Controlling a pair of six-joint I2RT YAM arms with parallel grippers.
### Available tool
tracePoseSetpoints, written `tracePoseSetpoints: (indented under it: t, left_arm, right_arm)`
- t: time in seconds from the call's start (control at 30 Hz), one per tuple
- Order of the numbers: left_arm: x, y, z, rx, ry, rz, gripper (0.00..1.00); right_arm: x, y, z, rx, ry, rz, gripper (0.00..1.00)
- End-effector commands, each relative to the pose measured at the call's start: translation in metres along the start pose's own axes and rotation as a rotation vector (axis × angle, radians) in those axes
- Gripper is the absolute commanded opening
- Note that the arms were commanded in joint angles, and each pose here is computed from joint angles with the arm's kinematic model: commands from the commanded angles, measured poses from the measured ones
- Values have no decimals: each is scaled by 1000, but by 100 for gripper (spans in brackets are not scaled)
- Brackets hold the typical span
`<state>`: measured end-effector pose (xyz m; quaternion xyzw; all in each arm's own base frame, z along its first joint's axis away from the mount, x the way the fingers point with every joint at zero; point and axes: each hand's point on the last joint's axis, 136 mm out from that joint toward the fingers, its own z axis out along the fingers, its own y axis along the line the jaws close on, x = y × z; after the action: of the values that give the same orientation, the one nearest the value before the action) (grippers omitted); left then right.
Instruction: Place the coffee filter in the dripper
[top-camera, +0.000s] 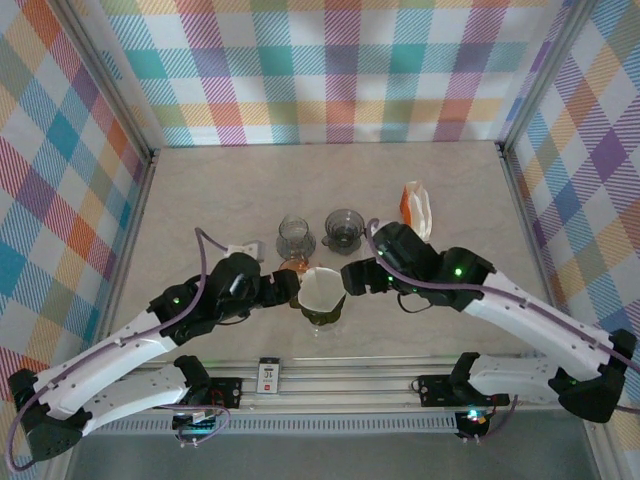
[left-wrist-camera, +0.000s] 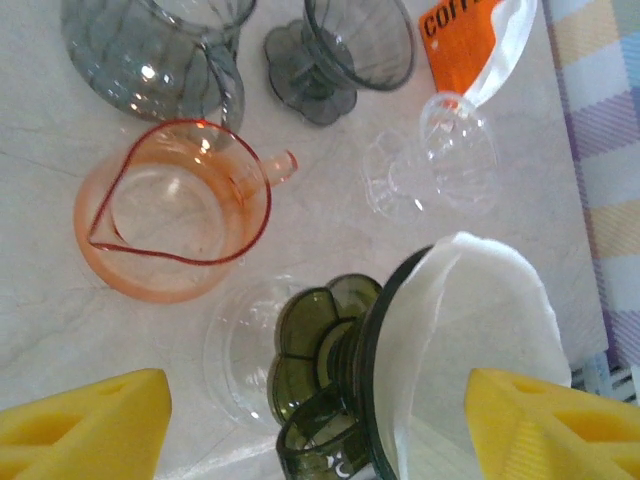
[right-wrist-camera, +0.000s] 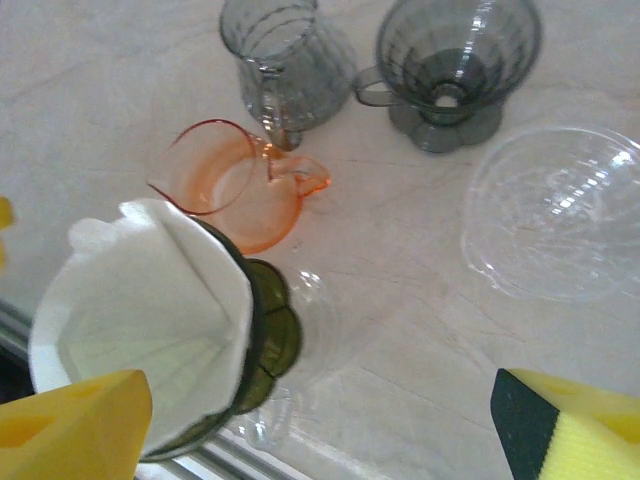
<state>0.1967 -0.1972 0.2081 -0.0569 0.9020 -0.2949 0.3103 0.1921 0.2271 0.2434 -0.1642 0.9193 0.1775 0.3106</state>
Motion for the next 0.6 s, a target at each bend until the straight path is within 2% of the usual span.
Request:
tracePoseSetpoints:
  t: [0.0,0.17,0.43,0.57]
  left_arm:
    - [-15,17,-1,-47,-27,-63,77]
    - [-43,38,25,-62,-26,-154,74]
    - [-66,58,84,-155,22,-151,67]
    - [-71,54,96,-147,46,-156,65]
  right_arm:
    - [10,-19,0,77,-11,37,89]
    - [25,-38,0,124,-13,78,89]
    - [55,-60,2,158,30,114,89]
    - [68,-67,3,165,52,134,89]
